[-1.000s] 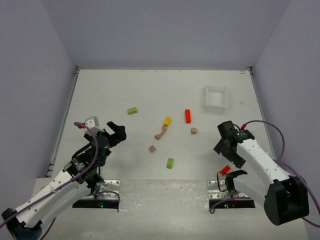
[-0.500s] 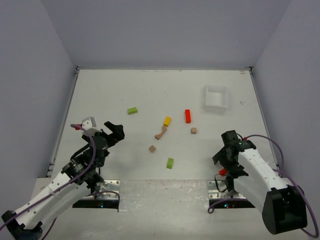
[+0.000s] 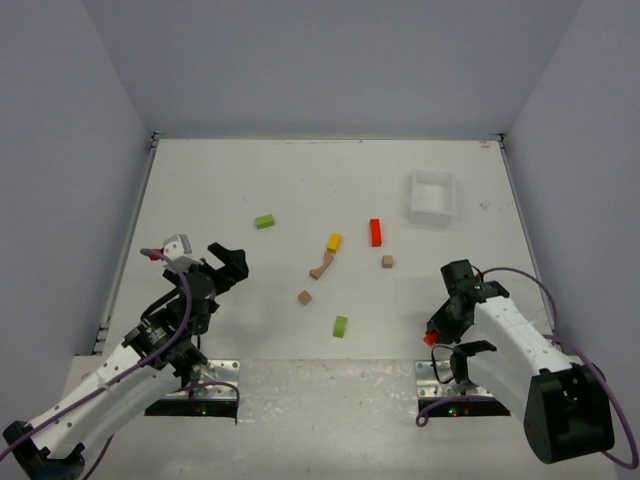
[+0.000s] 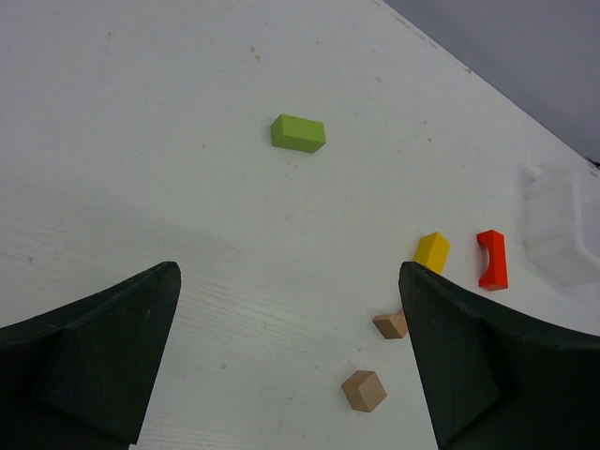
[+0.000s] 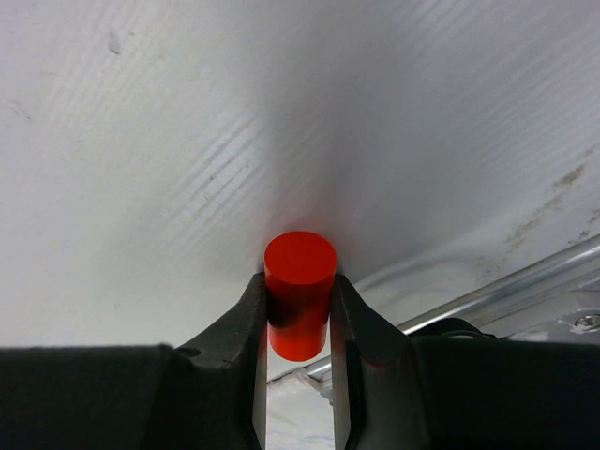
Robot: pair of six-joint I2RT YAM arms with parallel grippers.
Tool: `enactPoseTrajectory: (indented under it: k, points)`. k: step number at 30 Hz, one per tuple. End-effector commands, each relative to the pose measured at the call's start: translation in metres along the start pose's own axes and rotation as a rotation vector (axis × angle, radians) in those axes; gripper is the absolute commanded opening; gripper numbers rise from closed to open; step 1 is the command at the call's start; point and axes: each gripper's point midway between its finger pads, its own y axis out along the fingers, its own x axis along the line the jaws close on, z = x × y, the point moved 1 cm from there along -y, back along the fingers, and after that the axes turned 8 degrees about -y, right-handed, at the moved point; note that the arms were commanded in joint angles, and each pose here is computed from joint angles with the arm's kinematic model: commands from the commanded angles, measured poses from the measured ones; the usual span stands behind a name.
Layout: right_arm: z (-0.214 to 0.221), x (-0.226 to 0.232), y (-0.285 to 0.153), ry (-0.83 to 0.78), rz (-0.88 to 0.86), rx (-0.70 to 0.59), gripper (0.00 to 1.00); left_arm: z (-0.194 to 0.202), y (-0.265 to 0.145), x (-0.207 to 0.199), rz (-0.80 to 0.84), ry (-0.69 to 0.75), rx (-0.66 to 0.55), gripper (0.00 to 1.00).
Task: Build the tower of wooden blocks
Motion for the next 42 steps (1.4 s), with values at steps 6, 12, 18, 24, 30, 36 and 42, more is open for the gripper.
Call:
enactPoseTrajectory:
  k: [6,12,18,24,30,36,42]
  points:
    - [-0.071,0.092,-0.031,-0.250,-0.248,-0.282,0.00,-0.001,0.003,-0.001,-0.010,-0.005,-0.010,1.00]
    - [-0.071,0.164,-0.056,-0.587,-0.272,-0.392,0.00,0.001,0.003,0.000,-0.013,-0.001,-0.004,1.00]
    - [-0.047,0.243,-0.063,-0.745,-0.444,-0.339,0.00,0.004,0.004,0.000,-0.012,0.004,0.007,1.00]
    - [-0.018,0.318,-0.065,-0.819,-0.550,-0.284,0.00,0.004,0.006,0.001,-0.030,0.016,0.003,1.00]
    - [-0.005,0.371,-0.058,-0.791,-0.570,-0.255,0.04,-0.004,0.008,0.000,-0.059,0.021,-0.024,1.00]
    - [0.000,0.385,-0.020,-0.735,-0.505,-0.222,0.05,0.002,0.012,-0.009,-0.020,-0.001,-0.011,1.00]
    - [-0.002,0.372,-0.007,-0.728,-0.439,-0.236,0.10,0.011,0.022,-0.034,0.038,-0.038,0.031,1.00]
